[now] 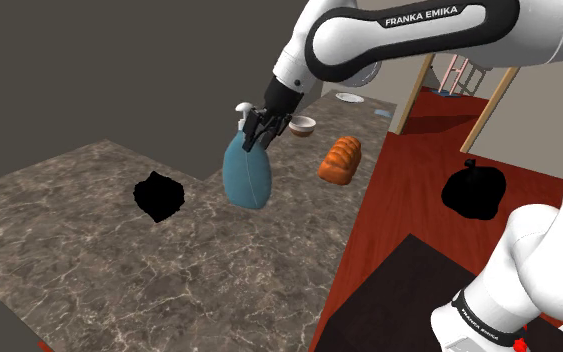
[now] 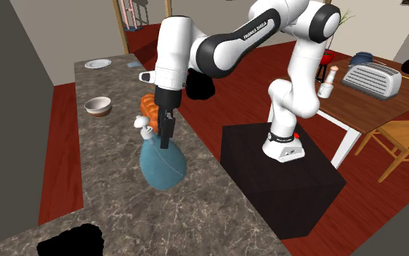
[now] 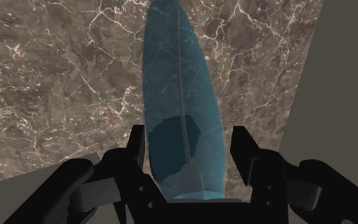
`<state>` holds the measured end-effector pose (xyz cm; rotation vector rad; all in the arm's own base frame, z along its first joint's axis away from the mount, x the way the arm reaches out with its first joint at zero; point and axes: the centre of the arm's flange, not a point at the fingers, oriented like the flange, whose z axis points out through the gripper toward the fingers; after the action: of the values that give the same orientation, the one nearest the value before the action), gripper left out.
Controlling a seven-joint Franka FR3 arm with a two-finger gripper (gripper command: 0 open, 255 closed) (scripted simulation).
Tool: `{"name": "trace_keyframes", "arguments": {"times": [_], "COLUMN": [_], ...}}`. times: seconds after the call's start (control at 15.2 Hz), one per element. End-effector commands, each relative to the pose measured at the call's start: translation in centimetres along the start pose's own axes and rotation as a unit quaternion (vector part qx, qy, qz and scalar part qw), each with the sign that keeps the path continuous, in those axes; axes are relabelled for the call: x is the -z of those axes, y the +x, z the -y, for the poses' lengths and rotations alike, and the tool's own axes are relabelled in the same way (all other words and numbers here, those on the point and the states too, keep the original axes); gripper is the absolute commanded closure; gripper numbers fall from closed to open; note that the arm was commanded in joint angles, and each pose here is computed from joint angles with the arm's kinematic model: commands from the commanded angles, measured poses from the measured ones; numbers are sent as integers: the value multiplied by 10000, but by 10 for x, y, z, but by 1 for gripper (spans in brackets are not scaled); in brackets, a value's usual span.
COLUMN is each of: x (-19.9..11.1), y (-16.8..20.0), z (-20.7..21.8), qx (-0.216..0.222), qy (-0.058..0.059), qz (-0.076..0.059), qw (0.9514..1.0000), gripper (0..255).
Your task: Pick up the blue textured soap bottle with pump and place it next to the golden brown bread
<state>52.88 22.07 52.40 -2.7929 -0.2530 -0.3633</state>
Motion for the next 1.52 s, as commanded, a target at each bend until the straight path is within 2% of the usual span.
{"name": "trace_keyframes", "arguments": {"times": [0.0,1.45], "x": [10,117], "y": [2,34], "z": [2,35], "qx": [0,0], "qy": [0,0], "qz": [-2,-2], "qw": [10000,10000], "gripper": [255,255]}}
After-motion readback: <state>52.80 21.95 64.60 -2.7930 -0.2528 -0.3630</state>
